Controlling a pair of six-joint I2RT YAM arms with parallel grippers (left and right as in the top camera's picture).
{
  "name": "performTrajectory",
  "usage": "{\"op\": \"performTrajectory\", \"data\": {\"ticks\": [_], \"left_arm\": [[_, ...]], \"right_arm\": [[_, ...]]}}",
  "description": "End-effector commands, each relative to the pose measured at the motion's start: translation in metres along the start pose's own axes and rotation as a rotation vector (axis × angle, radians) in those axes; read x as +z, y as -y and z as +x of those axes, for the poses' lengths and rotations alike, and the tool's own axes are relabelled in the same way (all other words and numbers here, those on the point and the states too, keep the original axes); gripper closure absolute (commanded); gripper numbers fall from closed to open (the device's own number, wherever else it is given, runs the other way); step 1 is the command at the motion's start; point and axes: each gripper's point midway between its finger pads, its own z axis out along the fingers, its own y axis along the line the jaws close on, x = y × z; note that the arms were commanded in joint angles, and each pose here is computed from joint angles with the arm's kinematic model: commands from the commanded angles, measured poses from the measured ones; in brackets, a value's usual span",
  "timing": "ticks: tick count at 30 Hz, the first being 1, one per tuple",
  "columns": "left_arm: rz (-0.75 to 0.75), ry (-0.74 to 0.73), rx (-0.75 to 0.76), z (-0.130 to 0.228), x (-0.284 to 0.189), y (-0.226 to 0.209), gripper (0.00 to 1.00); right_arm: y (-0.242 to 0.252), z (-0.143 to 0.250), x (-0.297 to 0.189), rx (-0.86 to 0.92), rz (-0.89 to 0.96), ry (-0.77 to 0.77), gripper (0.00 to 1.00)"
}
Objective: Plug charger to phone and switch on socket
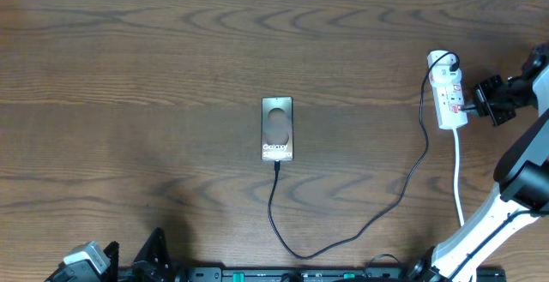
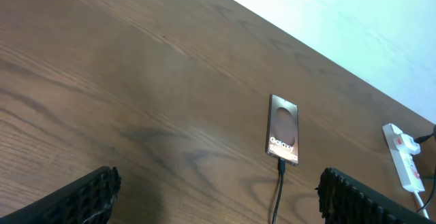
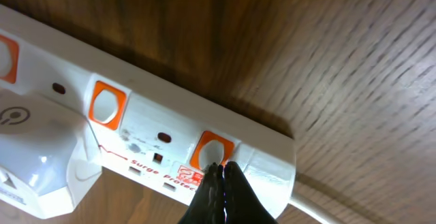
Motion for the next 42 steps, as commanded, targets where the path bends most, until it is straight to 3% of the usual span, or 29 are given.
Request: {"op": "performTrajectory", "data": {"ticks": [1, 7, 18, 42], "left_arm": [[-0.005, 0.017, 0.003, -0.003, -0.003, 0.000, 0.05], [-0.005, 0.018, 0.003, -0.003, -0.003, 0.000, 0.06], [-0.005, 0.017, 0.003, -0.003, -0.003, 0.000, 0.06], [-0.005, 0.018, 0.003, -0.003, -0.003, 0.000, 0.06]], "right_arm": [[-0.014, 0.003, -0.008, -0.045, -0.005, 0.043, 0.98], [-0.053, 0.001, -0.023, -0.054, -0.055, 0.102, 0.98], [-0.060, -0.013, -0.021, 0.005, -0.047, 0.175, 0.99], [-0.062, 0.001, 0.056, 0.024, -0.014, 0.044, 0.98]]}}
